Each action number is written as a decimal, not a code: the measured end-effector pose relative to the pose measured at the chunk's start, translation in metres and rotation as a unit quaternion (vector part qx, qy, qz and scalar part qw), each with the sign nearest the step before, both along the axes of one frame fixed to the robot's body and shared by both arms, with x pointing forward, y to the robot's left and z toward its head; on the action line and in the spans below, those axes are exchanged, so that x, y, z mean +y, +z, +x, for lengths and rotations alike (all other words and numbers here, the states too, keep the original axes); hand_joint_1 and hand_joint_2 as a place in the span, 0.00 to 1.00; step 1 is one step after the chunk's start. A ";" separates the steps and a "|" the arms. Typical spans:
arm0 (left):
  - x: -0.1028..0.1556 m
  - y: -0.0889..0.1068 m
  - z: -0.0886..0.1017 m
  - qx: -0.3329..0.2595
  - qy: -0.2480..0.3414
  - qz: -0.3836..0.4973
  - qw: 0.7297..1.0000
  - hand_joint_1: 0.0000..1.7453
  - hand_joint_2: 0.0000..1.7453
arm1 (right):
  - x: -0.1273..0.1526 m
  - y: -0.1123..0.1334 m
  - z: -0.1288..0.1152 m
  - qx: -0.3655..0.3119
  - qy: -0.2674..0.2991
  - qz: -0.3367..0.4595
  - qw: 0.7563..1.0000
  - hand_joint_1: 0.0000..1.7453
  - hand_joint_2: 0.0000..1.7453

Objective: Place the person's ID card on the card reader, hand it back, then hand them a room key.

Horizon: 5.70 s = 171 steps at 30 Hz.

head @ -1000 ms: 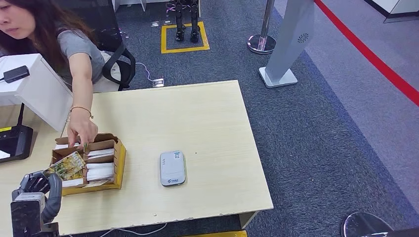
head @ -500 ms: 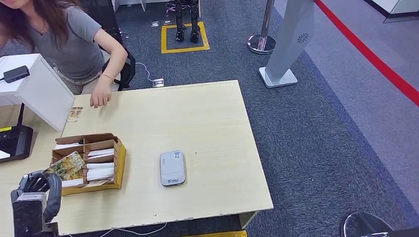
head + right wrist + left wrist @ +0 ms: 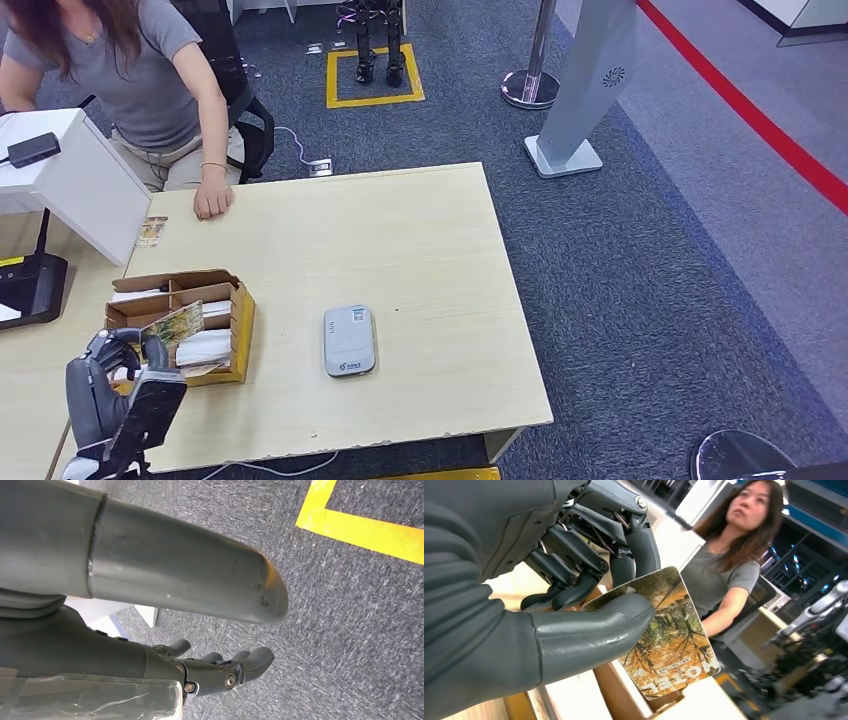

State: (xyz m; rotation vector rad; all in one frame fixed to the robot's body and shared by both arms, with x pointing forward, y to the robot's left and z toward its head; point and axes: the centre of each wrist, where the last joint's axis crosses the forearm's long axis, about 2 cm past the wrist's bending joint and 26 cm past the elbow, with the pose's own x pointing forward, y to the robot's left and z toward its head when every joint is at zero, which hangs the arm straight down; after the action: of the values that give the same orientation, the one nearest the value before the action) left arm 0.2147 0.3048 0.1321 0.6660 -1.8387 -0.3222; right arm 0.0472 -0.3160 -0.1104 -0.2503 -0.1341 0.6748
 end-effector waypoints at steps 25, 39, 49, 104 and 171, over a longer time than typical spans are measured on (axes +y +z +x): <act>-0.084 -0.004 0.015 -0.039 0.007 0.296 0.954 1.00 1.00 | 0.001 0.000 0.004 -0.003 0.015 0.005 1.000 0.00 0.00; -0.106 -0.016 0.032 -0.026 0.046 0.417 0.907 1.00 1.00 | 0.002 0.001 0.010 -0.003 0.030 0.005 1.000 0.00 0.00; -0.108 -0.043 0.050 -0.014 0.010 0.500 0.866 1.00 1.00 | 0.004 0.002 0.020 -0.002 0.049 0.007 0.999 0.00 0.00; -0.152 -0.064 0.045 -0.076 -0.094 0.566 0.815 1.00 1.00 | 0.007 0.004 0.030 -0.006 0.074 0.008 0.997 0.00 0.00; 0.035 0.089 0.120 -0.063 0.066 0.042 0.995 1.00 1.00 | 0.013 0.004 0.028 -0.009 0.073 0.011 0.997 0.00 0.00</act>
State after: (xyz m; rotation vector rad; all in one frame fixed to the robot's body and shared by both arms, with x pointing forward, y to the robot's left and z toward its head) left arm 0.3346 0.3396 0.2214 0.8793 -1.8983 -0.2764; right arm 0.0749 -0.3027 -0.1068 -0.2271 -0.1772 0.8162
